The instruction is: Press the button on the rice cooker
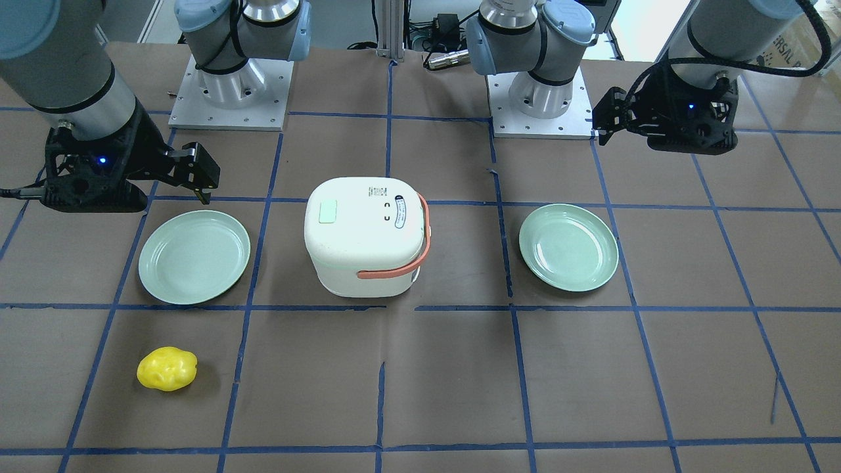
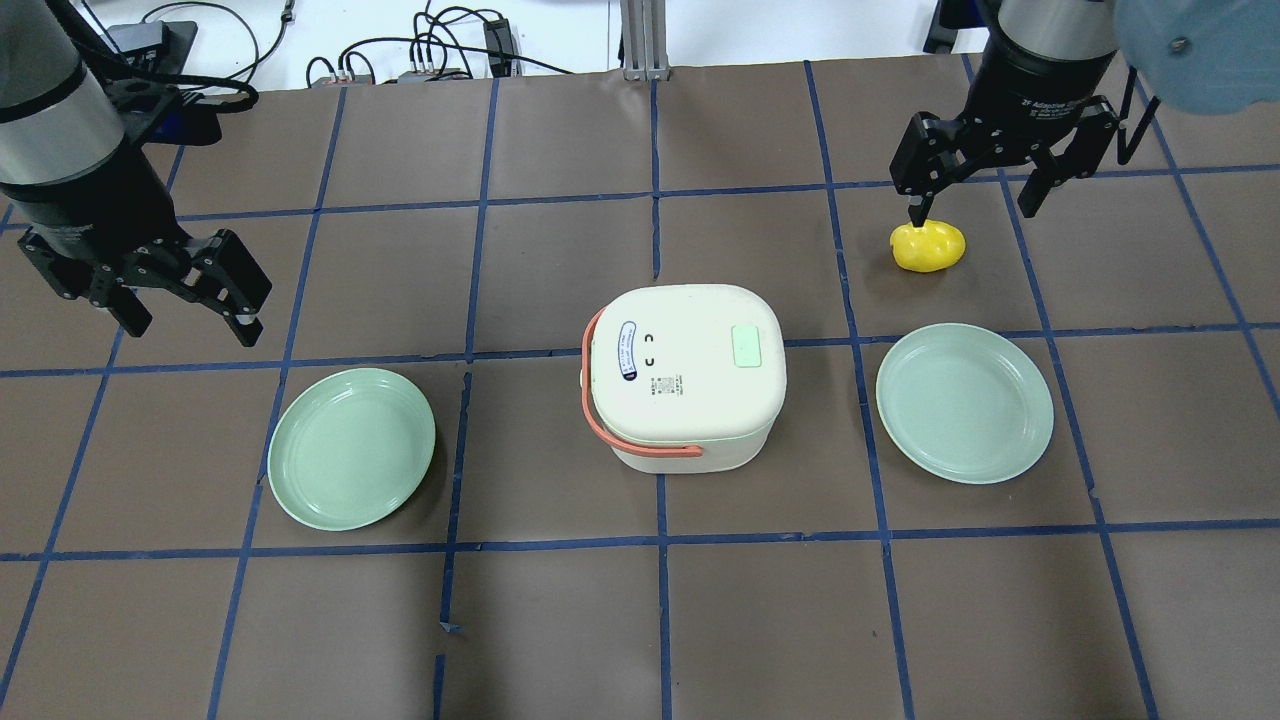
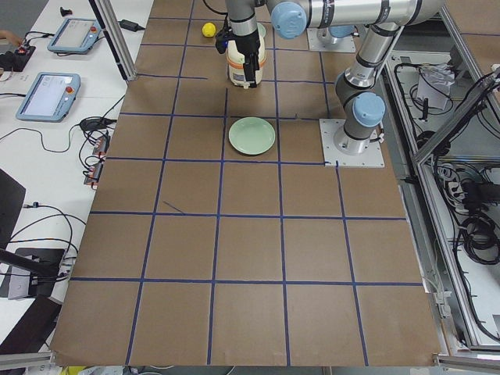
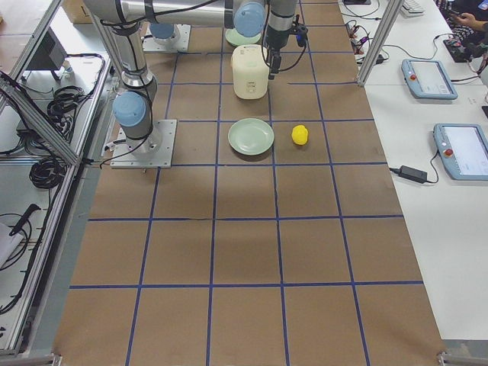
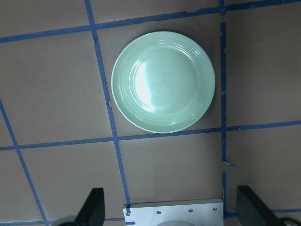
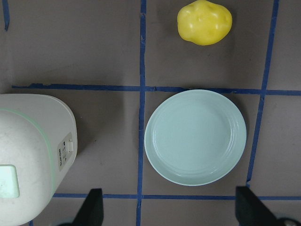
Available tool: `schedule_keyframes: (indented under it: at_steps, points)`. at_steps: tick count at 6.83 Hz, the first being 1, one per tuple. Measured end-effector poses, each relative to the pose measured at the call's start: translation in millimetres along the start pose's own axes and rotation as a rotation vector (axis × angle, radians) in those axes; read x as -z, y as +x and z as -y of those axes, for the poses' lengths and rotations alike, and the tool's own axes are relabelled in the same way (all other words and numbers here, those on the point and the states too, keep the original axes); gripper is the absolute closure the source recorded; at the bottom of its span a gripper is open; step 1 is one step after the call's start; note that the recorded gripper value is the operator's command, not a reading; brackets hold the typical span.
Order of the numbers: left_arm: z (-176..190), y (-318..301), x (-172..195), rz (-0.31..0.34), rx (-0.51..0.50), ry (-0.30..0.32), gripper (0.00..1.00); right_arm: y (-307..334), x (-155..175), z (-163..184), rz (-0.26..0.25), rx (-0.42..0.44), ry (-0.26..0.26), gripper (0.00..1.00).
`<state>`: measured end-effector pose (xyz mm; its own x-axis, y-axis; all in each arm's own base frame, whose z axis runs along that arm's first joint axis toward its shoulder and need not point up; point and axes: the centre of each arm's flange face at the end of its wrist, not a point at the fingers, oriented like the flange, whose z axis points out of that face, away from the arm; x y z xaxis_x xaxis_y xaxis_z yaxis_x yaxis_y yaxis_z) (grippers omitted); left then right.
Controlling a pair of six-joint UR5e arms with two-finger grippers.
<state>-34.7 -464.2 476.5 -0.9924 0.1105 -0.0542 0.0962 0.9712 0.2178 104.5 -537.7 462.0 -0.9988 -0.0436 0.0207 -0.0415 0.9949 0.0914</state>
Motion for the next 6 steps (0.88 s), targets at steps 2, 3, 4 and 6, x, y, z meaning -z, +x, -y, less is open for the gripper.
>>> schedule_keyframes:
  at_steps: [2, 3, 4, 6]
  points:
    - [0, 0, 0, 0.0, 0.0, 0.0, 0.0, 0, -1, 0, -0.001, 0.009, -0.001, 0.0]
    - [0, 0, 0, 0.0, 0.0, 0.0, 0.0, 0, 0, 0, 0.0, 0.009, 0.001, 0.0]
    - [0, 0, 0, 0.0, 0.0, -0.001, 0.0, -1, 2, 0, 0.001, 0.007, 0.005, 0.0]
    - [0, 0, 0, 0.0, 0.0, 0.0, 0.0, -21, 6, -3, 0.011, 0.019, 0.017, 0.0]
